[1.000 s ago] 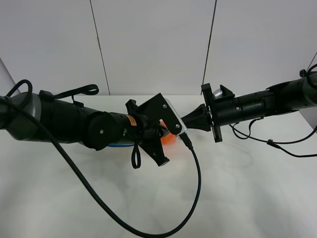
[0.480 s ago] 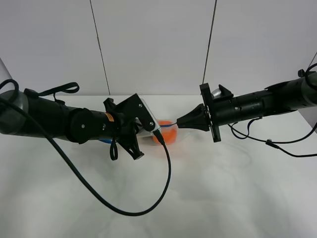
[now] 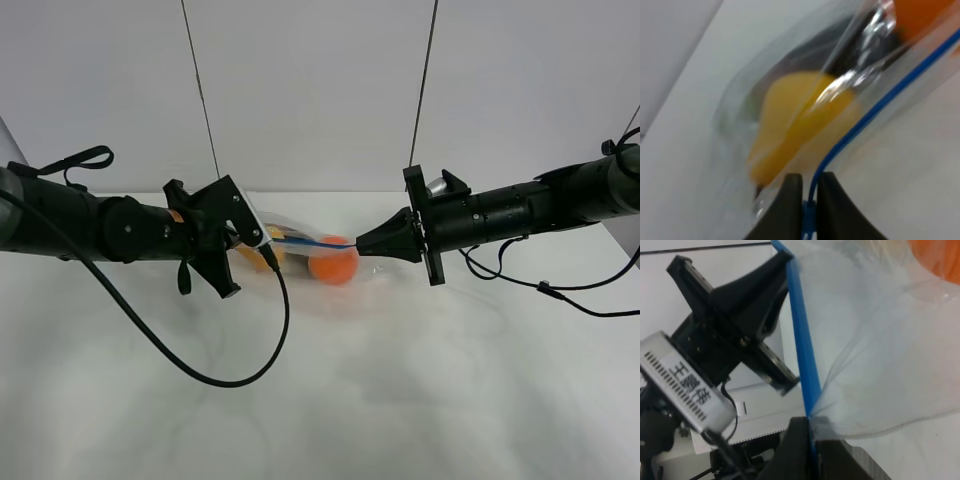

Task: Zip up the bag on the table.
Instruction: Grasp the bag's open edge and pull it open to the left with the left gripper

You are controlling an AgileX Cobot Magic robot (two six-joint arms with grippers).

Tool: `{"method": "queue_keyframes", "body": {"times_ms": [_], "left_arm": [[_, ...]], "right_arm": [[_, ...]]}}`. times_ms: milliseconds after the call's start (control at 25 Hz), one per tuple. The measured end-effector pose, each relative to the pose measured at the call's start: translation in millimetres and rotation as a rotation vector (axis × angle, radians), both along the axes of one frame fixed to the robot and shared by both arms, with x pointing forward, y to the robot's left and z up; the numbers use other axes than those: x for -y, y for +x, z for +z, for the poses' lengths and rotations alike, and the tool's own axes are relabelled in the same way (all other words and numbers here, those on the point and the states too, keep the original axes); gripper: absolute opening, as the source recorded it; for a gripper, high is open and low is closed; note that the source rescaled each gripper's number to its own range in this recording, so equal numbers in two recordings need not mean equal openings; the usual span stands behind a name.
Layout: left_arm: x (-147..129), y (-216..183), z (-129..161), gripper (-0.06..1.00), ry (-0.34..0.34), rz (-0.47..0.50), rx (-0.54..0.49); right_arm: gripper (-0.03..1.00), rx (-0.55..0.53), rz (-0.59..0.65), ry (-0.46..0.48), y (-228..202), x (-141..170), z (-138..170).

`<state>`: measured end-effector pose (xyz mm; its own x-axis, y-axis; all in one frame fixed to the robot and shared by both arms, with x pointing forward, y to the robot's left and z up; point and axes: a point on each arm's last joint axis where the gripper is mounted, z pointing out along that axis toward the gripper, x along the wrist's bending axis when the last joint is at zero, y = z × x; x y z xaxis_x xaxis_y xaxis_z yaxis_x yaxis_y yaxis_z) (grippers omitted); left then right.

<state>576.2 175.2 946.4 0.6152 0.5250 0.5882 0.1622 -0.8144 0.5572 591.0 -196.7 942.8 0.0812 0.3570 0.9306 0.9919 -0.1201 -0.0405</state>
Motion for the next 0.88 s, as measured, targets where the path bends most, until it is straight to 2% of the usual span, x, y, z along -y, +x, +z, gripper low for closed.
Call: {"method": "queue_keyframes", "body": {"times_ms": [200, 480, 760, 880], "left_arm": [[-28.5, 9.3, 0.1, 0.00, 0.047, 0.048, 0.014], [-71.8, 18.1, -0.2, 0.00, 0.057, 0.165, 0.021], [-77.7, 18.1, -1.4, 0.00, 0.059, 0.177, 0.006], [-77.7, 18.1, -1.4, 0.04, 0.049, 0.185, 0.004]], "right_arm": [[0.00, -0.002, -0.001, 0.000, 0.0, 0.0, 0.0], [0.00, -0.006, -0.009, 0.005, 0.6, -0.1, 0.4], [0.00, -0.006, -0.016, 0.020, 1.8, -4.5, 2.2], [0.00, -0.006, -0.016, 0.020, 1.8, -4.5, 2.2]]}}
